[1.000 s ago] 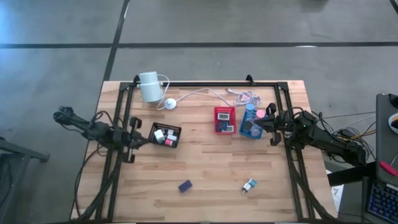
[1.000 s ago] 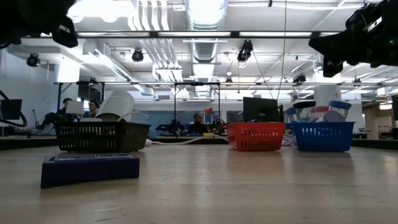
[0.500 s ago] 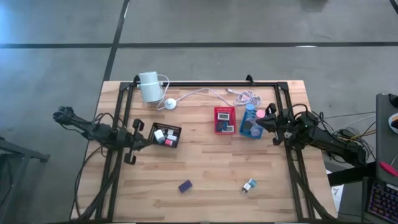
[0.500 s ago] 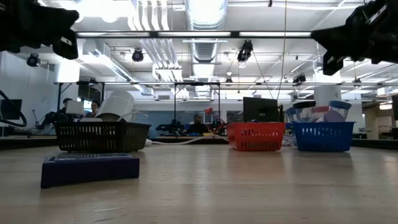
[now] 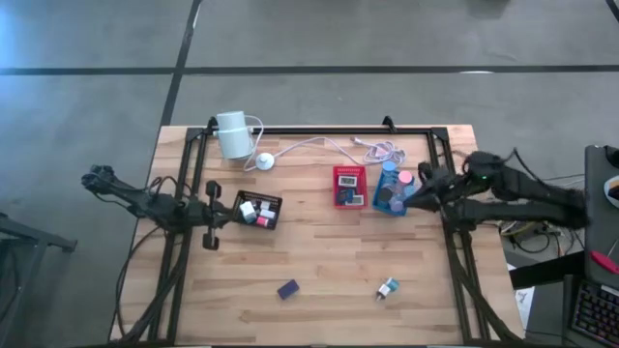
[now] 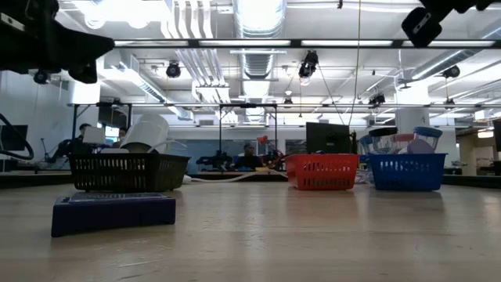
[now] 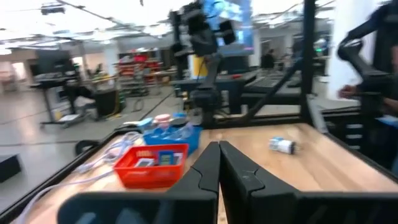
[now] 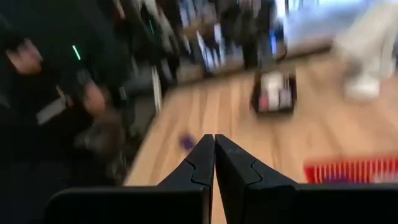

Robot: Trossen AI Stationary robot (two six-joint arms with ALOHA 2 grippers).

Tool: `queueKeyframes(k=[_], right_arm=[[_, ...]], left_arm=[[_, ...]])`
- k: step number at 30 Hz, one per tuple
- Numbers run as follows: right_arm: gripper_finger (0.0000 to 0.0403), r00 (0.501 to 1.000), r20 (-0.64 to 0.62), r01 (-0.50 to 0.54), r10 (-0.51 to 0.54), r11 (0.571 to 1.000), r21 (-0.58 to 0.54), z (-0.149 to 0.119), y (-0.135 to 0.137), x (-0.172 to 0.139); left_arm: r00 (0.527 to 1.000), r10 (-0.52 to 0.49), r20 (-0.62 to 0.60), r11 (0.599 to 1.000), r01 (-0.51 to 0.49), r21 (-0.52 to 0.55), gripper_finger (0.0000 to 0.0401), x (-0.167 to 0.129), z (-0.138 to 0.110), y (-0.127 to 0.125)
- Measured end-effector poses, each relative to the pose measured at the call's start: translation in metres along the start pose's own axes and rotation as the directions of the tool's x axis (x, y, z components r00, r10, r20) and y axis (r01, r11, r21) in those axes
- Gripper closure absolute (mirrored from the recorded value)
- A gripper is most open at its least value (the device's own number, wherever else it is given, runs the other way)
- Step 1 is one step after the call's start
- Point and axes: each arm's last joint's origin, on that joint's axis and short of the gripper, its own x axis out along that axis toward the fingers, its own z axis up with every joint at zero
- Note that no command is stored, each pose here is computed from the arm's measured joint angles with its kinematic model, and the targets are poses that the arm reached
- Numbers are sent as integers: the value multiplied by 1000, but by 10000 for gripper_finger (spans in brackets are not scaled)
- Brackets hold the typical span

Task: Pick & Place Office items
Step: Put the light blue digital clock into the black bin

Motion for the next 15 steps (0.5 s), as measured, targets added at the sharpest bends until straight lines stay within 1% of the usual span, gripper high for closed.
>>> queueKeyframes(k=[3, 5, 7, 12, 15], right_arm=[[392, 983, -178, 52, -46, 998, 30, 7, 9, 11], [392, 958, -280, 86, -68, 995, 53, 8, 15, 20], [392, 926, -371, 99, -65, 992, 73, 5, 23, 31], [392, 834, -551, 108, -29, 988, 112, -17, 46, 61], [392, 763, -647, 137, -15, 981, 140, -35, 61, 76]], left_arm=[[999, 40, -4, 999, -40, -6, 395, 0, 0, 1], [999, 49, -3, 999, -49, -10, 394, 0, 0, 1], [999, 49, 1, 999, -49, -13, 393, 0, 1, 2], [998, 56, 41, 998, -57, 31, 391, 0, 5, 2], [995, 62, 76, 996, -66, 62, 392, 0, 9, 3]])
